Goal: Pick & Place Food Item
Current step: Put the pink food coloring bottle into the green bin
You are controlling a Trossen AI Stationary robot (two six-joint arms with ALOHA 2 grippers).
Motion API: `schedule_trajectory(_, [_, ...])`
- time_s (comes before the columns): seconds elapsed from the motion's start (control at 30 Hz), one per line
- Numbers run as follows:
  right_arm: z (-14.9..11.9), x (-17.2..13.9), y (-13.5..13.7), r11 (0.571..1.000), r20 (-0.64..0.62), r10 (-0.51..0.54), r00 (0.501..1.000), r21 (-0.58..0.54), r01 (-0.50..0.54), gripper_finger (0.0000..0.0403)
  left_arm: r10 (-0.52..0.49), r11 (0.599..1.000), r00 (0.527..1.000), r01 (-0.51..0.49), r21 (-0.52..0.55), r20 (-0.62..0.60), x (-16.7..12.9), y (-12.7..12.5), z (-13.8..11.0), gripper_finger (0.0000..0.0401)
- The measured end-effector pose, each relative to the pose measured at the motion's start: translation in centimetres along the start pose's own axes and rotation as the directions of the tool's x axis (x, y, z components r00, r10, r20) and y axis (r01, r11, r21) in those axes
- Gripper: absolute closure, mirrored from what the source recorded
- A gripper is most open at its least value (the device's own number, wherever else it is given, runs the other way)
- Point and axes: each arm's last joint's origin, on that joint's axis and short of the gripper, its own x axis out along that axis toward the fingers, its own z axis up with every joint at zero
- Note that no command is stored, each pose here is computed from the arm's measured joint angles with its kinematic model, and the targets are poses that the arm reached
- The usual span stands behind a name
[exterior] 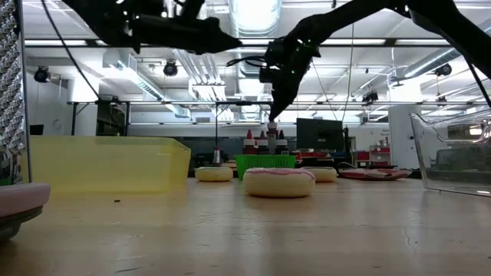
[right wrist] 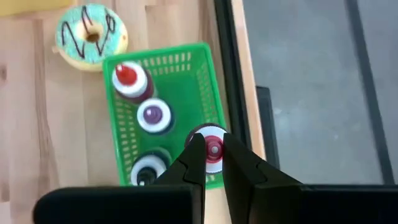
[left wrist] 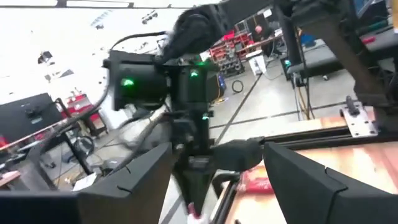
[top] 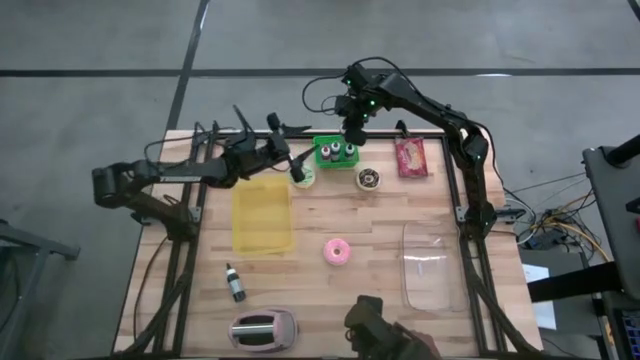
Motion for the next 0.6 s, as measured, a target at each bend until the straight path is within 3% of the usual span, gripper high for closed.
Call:
schedule_trajectory(0.33, [-1.7,2.7,0.1,0.999,-0.019,0.031,0.999,0.016,-0.031,0.0383,0.027,0.999,0.999,-0.027,-0.020,0.038,-3.2,0.4,0.5,0.0144])
schedule_trajectory(0.6, [-2.7,3.8,0.0,0.998,-0.019,0.053,0.998,0.033,-0.053,0.0383,0.035,0.999,0.999,-0.034,-0.026,0.031,-3.5,0.4,0.3,0.0144])
